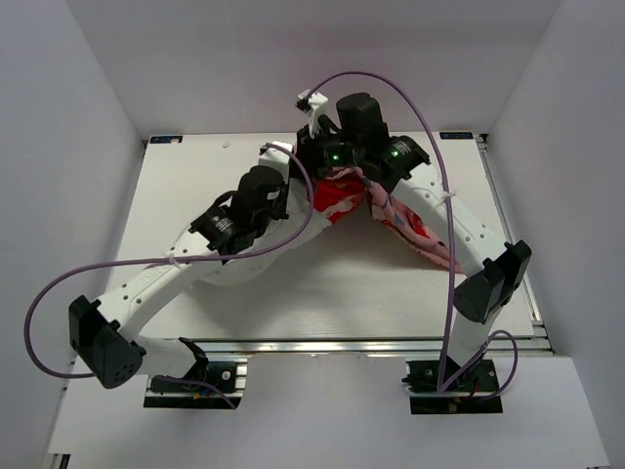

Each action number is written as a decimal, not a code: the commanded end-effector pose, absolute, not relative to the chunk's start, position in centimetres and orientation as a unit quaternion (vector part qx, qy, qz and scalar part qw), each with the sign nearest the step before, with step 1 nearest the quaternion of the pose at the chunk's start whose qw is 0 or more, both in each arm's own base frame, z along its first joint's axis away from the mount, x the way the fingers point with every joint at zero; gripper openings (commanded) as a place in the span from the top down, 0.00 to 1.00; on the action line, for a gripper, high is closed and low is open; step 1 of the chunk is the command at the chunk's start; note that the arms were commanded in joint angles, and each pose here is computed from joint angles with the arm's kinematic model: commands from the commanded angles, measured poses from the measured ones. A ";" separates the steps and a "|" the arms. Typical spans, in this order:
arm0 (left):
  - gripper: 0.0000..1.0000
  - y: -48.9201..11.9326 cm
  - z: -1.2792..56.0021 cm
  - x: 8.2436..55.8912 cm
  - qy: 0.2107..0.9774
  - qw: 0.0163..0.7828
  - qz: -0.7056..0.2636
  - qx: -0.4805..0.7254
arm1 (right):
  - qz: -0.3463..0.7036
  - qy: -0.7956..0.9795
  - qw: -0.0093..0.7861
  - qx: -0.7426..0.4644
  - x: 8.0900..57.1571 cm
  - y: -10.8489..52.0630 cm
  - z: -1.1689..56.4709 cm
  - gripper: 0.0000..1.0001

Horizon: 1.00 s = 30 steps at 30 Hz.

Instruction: Put the pillow into the pillowcase

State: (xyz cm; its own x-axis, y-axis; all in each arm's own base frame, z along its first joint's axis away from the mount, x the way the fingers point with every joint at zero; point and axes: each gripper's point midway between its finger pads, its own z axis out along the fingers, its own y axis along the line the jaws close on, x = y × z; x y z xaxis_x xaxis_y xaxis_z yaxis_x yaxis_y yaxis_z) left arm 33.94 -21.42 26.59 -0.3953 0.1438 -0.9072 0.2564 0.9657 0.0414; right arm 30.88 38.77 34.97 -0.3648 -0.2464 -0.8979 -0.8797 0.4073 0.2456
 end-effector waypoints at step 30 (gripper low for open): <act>1.00 -24.6 31.4 32.9 0.679 0.659 -0.324 -0.020 | 0.439 0.736 0.342 -0.386 30.3 37.0 31.0 0.57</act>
